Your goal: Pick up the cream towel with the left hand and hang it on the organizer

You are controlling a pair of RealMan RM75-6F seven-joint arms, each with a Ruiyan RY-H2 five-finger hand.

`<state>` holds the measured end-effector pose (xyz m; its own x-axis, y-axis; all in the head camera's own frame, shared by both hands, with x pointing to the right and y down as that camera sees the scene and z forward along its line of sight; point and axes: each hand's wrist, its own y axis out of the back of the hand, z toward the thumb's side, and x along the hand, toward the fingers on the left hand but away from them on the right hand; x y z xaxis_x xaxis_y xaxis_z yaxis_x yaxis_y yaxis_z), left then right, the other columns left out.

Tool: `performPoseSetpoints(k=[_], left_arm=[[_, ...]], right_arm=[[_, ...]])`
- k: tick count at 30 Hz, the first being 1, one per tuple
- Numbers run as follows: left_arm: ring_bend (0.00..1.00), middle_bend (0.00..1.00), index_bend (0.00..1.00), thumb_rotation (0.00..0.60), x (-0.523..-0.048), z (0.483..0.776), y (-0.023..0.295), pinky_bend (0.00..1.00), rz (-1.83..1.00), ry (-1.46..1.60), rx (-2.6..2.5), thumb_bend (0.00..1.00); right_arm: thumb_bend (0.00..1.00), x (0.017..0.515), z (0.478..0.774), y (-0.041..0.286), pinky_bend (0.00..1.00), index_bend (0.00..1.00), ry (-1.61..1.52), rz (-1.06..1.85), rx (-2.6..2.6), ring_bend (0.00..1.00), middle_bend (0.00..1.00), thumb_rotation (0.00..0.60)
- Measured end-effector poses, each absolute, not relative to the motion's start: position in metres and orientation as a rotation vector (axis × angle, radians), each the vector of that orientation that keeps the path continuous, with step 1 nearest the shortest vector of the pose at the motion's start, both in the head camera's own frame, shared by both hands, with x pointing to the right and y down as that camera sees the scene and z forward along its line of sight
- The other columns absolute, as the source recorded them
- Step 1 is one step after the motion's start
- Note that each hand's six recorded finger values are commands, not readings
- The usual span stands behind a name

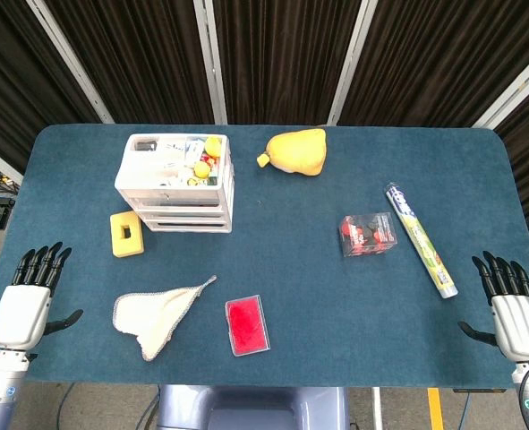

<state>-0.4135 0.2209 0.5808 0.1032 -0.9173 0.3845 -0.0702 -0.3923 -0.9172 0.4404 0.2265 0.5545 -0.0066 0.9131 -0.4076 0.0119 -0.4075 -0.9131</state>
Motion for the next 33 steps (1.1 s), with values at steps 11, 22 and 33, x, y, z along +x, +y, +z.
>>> performPoseSetpoints(k=[11,22,33], left_arm=[[0.00,0.00,0.00,0.597,-0.412,0.580,0.222,0.00,-1.377,0.987,-1.607,0.07],[0.00,0.00,0.00,0.597,-0.410,0.582,0.222,0.00,-1.375,0.976,-1.624,0.07],[0.00,0.00,0.10,0.598,-0.387,0.587,0.208,0.02,-1.245,0.819,-1.726,0.07]], right_arm=[[0.01,0.441,0.554,0.227,0.00,0.00,-1.000,1.513,-1.525,0.00,0.00,0.600],[0.01,0.440,0.555,0.227,0.00,0.00,-0.995,1.517,-1.521,0.00,0.00,0.600],[0.01,0.441,0.554,0.227,0.00,0.00,-0.996,1.509,-1.529,0.00,0.00,0.600]])
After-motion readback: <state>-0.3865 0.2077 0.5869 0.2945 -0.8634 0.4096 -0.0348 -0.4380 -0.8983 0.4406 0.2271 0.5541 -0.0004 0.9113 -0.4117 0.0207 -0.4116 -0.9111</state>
